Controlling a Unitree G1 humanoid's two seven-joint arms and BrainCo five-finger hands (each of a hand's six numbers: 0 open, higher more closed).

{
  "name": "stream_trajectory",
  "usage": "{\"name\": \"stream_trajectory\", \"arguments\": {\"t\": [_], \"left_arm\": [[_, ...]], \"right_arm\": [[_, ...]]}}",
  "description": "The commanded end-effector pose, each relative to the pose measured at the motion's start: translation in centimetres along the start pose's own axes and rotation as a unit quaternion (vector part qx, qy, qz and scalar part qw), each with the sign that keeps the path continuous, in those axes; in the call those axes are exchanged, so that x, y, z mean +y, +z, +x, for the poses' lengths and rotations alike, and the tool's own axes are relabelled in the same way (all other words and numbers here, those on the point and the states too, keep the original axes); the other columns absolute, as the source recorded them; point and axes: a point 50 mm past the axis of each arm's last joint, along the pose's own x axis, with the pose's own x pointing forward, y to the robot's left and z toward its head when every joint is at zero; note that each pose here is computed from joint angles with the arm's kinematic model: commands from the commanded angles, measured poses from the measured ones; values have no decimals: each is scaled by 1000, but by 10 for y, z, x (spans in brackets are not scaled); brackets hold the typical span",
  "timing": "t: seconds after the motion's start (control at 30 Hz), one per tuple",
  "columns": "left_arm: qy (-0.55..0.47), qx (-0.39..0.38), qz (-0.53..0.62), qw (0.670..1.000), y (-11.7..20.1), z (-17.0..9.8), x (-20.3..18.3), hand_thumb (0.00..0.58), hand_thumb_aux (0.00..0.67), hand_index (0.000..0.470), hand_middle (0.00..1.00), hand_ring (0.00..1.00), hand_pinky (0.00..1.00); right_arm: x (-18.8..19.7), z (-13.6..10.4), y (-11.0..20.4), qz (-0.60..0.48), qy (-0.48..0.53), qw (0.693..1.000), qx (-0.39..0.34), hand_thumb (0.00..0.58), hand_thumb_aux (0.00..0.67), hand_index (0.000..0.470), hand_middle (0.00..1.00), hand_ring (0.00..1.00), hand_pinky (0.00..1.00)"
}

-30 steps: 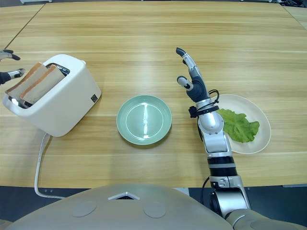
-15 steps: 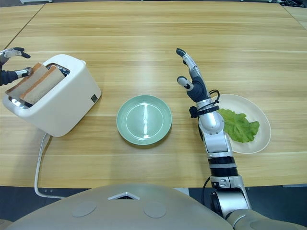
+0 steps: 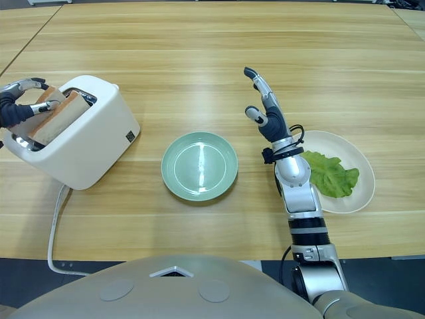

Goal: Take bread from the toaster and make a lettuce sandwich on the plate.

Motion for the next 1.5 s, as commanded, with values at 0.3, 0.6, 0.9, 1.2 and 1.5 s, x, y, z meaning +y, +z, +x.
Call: {"name": "stream_trajectory", "arguments": {"t": [0.3, 0.6, 0.9, 1.2, 1.5], "left_arm": [[-3, -1, -7, 1000, -2, -3, 5, 96, 58, 41, 0, 0, 0], [-40, 15, -2, 999, -11, 2, -9, 436, 336, 236, 0, 0, 0], [11, -26, -32, 999, 1, 3, 12, 580, 670, 470, 0, 0, 0], [148, -170, -100, 969, 59, 2, 104, 580, 670, 470, 0, 0, 0], [-69, -316, -290, 901, 128, 29, 42, 580, 670, 470, 0, 0, 0]], "right_arm": [[-1, -2, 0, -9, 2, 1000, 6, 0, 0, 0, 0, 0, 0], [-1, -3, 0, -10, 1, 1000, 6, 0, 0, 0, 0, 0, 0], [-1, -2, 1, -10, 2, 1000, 7, 0, 0, 0, 0, 0, 0], [-6, 6, 6, -15, -9, 1000, -8, 0, 0, 0, 0, 0, 0], [-84, 19, 9, -286, 24, 958, 5, 0, 0, 0, 0, 0, 0]]}}
